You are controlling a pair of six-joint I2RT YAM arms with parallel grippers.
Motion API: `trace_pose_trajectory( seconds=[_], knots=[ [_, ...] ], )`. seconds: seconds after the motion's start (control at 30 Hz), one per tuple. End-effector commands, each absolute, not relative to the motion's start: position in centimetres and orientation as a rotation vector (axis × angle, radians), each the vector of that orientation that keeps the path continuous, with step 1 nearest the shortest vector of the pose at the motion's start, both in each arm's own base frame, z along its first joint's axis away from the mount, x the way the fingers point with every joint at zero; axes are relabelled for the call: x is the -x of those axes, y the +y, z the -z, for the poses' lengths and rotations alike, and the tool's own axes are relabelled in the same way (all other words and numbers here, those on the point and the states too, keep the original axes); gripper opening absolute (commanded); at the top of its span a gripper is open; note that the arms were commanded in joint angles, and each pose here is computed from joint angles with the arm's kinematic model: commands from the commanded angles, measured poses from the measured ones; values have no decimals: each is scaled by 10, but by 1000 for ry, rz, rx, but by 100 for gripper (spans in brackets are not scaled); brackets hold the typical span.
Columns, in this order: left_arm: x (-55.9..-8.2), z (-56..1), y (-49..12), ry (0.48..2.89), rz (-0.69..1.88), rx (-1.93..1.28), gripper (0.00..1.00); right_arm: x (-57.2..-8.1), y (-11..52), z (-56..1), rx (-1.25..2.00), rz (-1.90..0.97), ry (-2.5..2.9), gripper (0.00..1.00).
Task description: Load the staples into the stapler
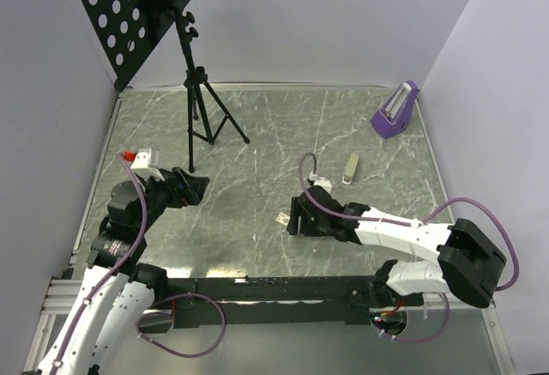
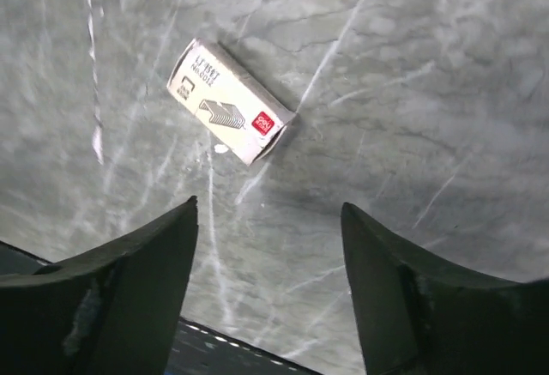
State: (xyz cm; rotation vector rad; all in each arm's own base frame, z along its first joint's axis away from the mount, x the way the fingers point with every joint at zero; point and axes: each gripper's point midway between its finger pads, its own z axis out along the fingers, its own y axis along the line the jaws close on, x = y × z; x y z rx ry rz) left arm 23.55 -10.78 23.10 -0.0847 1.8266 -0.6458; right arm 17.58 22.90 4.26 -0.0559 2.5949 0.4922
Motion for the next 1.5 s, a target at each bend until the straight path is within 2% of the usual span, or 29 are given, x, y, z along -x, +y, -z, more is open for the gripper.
trace_pose_trajectory(
  seconds=[0.0,0.5,0.73,1.13,1.47],
  knots=[
    [-236,-247,-106,1781,646,84,97,-198,249,-66,-243,-654,2454,71],
    [-236,-245,-111,1803,669,74,97,-204,252,-43,-413,-614,2489,57],
    [-238,-238,-116,1835,696,66,97,-205,258,-35,-413,-636,2491,55],
    [-235,-188,-177,2030,1026,65,97,-208,252,-31,-383,-590,2480,47],
    [-236,-162,-222,2077,1032,40,98,-212,250,-27,-375,-614,2467,43]
  ],
)
